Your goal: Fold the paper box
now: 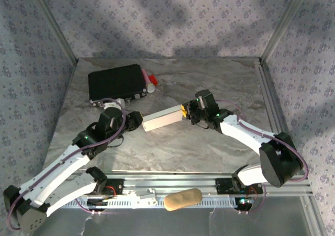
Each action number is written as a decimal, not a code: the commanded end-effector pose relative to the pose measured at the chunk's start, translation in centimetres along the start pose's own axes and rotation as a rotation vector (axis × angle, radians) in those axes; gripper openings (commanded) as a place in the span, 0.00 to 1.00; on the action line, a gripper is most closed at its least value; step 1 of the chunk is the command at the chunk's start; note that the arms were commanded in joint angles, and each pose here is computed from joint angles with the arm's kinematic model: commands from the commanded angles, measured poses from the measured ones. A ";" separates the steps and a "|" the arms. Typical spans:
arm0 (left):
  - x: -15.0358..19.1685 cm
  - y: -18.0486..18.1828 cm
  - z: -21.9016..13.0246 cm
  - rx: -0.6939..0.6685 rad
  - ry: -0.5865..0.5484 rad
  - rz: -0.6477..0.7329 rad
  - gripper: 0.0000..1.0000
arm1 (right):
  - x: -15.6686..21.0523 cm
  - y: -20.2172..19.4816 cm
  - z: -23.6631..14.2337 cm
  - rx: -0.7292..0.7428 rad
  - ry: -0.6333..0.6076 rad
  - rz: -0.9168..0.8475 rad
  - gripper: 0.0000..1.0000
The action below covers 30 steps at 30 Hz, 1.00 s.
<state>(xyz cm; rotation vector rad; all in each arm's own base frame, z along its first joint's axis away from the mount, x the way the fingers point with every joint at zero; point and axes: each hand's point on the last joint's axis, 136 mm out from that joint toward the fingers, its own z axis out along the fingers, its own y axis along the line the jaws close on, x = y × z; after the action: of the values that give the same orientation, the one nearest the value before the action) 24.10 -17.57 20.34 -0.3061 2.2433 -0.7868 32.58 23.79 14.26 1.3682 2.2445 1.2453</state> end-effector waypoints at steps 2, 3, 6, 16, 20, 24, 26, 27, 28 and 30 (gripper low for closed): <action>1.1 -2.4 1.7 0.147 0.101 -0.204 0.51 | -1.1 -4.1 0.6 0.152 -0.045 0.003 0.20; 1.2 -2.1 2.0 0.118 0.114 -0.201 0.51 | -1.1 -4.1 0.6 0.153 -0.045 0.002 0.20; 1.7 -1.1 2.8 0.053 0.139 -0.200 0.47 | -1.0 -4.0 0.6 0.152 -0.043 0.001 0.20; 2.3 0.9 4.6 -0.004 0.157 -0.198 0.39 | -1.1 -3.9 0.6 0.153 -0.045 -0.001 0.20; 2.6 1.6 5.1 -0.023 0.165 -0.195 0.35 | -1.0 -3.9 0.7 0.153 -0.040 -0.001 0.20; 2.7 2.2 5.6 -0.043 0.168 -0.195 0.27 | -1.1 -4.0 0.8 0.156 -0.041 -0.001 0.20; 2.9 2.6 5.9 -0.052 0.169 -0.196 0.22 | -1.2 -4.1 0.8 0.159 -0.041 -0.002 0.20; 2.9 2.8 6.0 -0.059 0.172 -0.196 0.21 | -1.2 -4.1 0.9 0.160 -0.041 -0.002 0.20; 3.1 3.0 6.2 -0.065 0.175 -0.196 0.20 | -1.2 -4.1 0.9 0.159 -0.040 -0.001 0.19; 3.3 3.6 6.4 -0.083 0.180 -0.198 0.18 | -1.2 -4.0 1.0 0.160 -0.039 -0.002 0.19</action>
<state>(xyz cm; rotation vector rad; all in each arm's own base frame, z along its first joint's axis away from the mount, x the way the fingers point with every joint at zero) 26.60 -19.46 14.54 -0.5227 2.4006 -0.8971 32.85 23.92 14.19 1.3611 2.2502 1.2381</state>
